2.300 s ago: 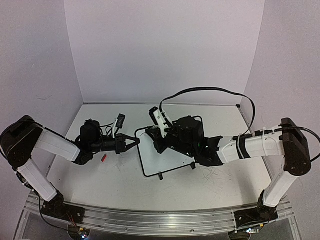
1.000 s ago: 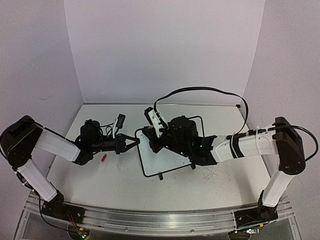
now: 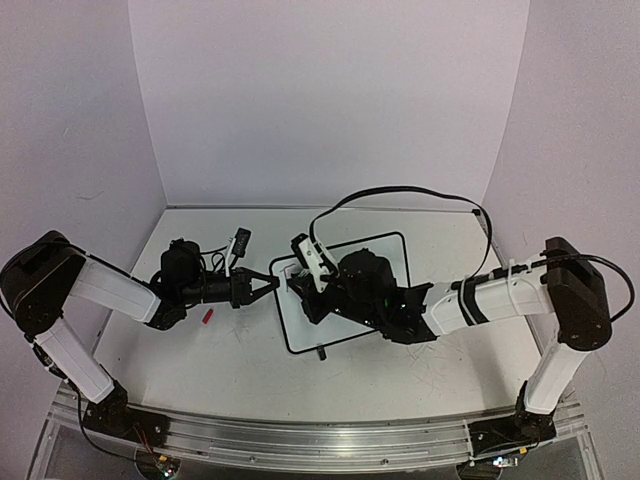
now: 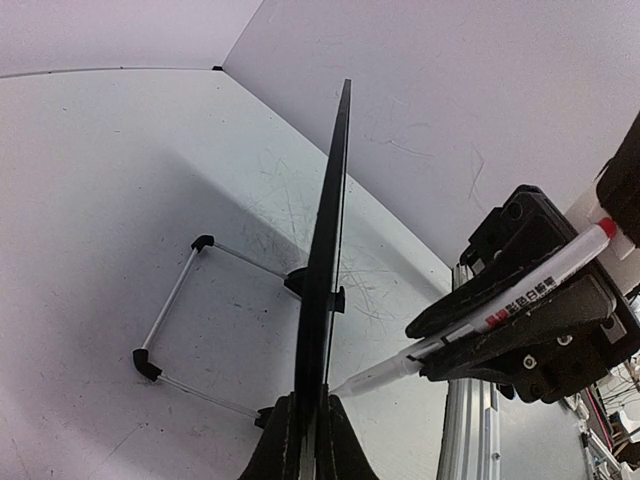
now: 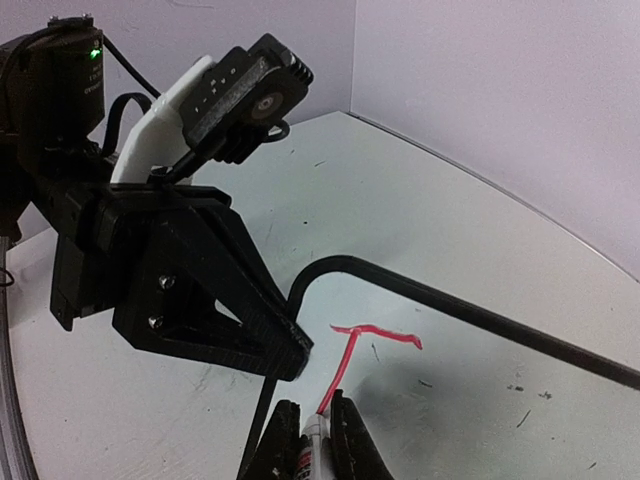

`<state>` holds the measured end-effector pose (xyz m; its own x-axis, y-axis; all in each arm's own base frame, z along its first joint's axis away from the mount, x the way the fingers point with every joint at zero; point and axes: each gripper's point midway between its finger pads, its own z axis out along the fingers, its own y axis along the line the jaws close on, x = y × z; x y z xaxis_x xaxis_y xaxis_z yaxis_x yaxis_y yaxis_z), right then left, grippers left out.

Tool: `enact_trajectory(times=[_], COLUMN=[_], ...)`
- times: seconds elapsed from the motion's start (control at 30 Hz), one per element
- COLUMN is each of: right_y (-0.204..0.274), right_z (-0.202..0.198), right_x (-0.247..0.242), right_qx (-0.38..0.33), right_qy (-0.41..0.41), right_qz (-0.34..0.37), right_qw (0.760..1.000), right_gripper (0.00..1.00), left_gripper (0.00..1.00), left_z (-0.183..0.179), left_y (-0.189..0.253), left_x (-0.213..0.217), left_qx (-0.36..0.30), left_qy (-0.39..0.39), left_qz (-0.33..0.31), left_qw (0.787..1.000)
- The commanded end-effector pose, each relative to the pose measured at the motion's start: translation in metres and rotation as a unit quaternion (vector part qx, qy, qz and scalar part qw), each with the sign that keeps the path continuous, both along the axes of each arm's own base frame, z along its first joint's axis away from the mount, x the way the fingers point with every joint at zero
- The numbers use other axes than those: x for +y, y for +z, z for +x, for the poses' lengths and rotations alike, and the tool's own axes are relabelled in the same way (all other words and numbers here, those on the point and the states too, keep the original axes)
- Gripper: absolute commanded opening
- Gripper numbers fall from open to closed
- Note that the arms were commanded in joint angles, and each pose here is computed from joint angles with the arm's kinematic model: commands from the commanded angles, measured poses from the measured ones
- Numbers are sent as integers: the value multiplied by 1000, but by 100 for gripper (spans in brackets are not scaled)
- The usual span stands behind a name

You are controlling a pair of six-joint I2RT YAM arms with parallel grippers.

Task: Write a sentence on the whiteboard

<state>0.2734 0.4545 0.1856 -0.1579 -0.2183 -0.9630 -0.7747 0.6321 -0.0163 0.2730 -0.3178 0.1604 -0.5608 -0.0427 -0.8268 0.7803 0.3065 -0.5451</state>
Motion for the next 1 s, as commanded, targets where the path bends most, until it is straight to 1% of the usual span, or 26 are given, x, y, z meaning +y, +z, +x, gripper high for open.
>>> enact_trajectory(times=[0.0, 0.1, 0.27, 0.33, 0.6, 0.97], right_y=[1, 14, 63, 74, 64, 50], right_z=[-1, 0, -11, -11, 0, 8], right_x=[-7, -8, -8, -10, 2, 4], right_qx=[12, 4, -13, -17, -19, -22], right_qy=[-13, -15, 12, 15, 15, -2], right_qz=[9, 20, 71, 85, 77, 58], right_qw=[1000, 1000, 997, 996, 997, 998], right_gripper=[0, 0, 0, 0, 0, 0], left_gripper=[0, 0, 0, 0, 0, 0], left_z=[1, 0, 0, 0, -1, 0], left_y=[23, 22, 21, 22, 23, 23], left_x=[-6, -6, -6, -6, -5, -5], left_qx=[-36, -35, -34, -35, -35, -36], left_qy=[-16, -15, -15, -14, -15, -14], left_qz=[-16, -15, -14, -15, -15, -14], left_qw=[999, 999, 999, 999, 999, 999])
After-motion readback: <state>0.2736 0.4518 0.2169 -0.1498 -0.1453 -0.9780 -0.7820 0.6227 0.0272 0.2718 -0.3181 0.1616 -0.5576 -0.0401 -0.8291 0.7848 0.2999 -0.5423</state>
